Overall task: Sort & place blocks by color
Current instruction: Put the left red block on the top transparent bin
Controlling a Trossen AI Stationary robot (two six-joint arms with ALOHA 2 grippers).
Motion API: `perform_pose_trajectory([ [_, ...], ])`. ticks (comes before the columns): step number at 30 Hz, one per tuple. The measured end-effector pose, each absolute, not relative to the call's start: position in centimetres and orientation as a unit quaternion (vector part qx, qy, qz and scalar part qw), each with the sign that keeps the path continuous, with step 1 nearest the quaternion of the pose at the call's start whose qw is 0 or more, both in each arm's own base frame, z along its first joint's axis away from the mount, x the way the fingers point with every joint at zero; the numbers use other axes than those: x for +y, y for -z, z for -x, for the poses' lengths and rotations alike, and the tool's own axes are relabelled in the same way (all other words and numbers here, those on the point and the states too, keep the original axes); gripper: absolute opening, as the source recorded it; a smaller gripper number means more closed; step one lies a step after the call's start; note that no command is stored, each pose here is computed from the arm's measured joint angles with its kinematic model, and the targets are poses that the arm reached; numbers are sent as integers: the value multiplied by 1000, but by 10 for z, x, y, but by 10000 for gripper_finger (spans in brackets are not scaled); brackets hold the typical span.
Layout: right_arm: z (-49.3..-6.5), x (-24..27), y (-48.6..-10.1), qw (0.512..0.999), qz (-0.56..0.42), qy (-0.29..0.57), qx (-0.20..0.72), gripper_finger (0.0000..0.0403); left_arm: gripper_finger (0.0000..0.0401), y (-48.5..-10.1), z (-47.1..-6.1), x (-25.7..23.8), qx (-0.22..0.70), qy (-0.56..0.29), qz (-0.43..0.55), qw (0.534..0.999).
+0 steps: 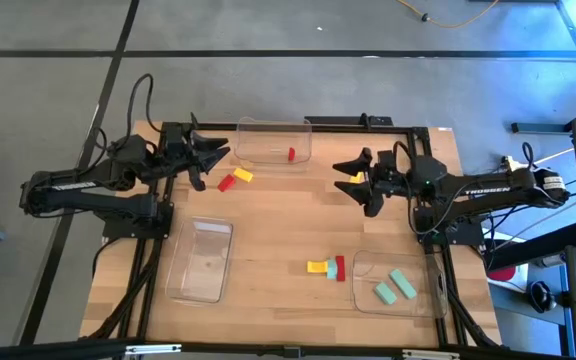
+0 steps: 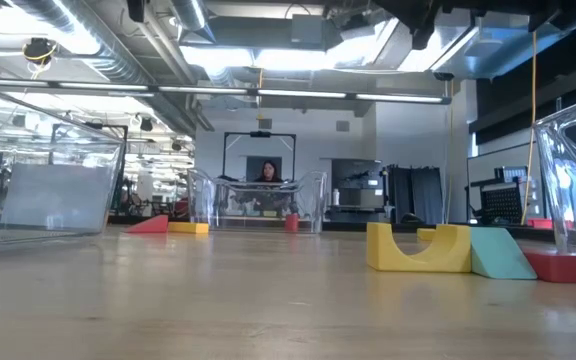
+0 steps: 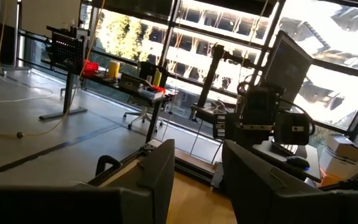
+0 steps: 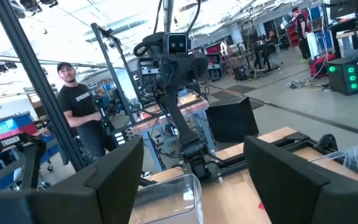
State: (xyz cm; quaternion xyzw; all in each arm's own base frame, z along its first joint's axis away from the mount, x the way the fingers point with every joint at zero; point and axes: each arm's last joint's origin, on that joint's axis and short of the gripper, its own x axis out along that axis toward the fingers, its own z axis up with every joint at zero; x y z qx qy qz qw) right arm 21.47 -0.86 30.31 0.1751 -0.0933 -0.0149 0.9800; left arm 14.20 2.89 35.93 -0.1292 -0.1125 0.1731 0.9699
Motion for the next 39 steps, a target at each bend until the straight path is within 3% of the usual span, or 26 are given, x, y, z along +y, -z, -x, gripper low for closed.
perform_pose_trajectory([
  [7, -215, -9, -303, 980, -177, 15, -92, 279, 131, -353, -143, 29, -84, -179, 138, 971],
  [16, -215, -9, -303, 979, -178, 20, -93, 279, 211, -326, -141, 36, 38, -224, 200, 953],
  [23, -215, -10, -302, 979, -181, 32, -91, 279, 269, -285, -142, 53, 217, -307, 259, 890],
  [30, -215, -10, -301, 979, -182, 34, -88, 279, 287, -239, -164, 79, 396, -333, 277, 810],
  [34, -215, -10, -301, 976, -196, 33, -87, 279, 284, -216, -176, 91, 452, -342, 283, 774],
  [39, -215, -10, -301, 976, -195, 33, -87, 279, 287, -198, -190, 106, 472, -336, 259, 773],
])
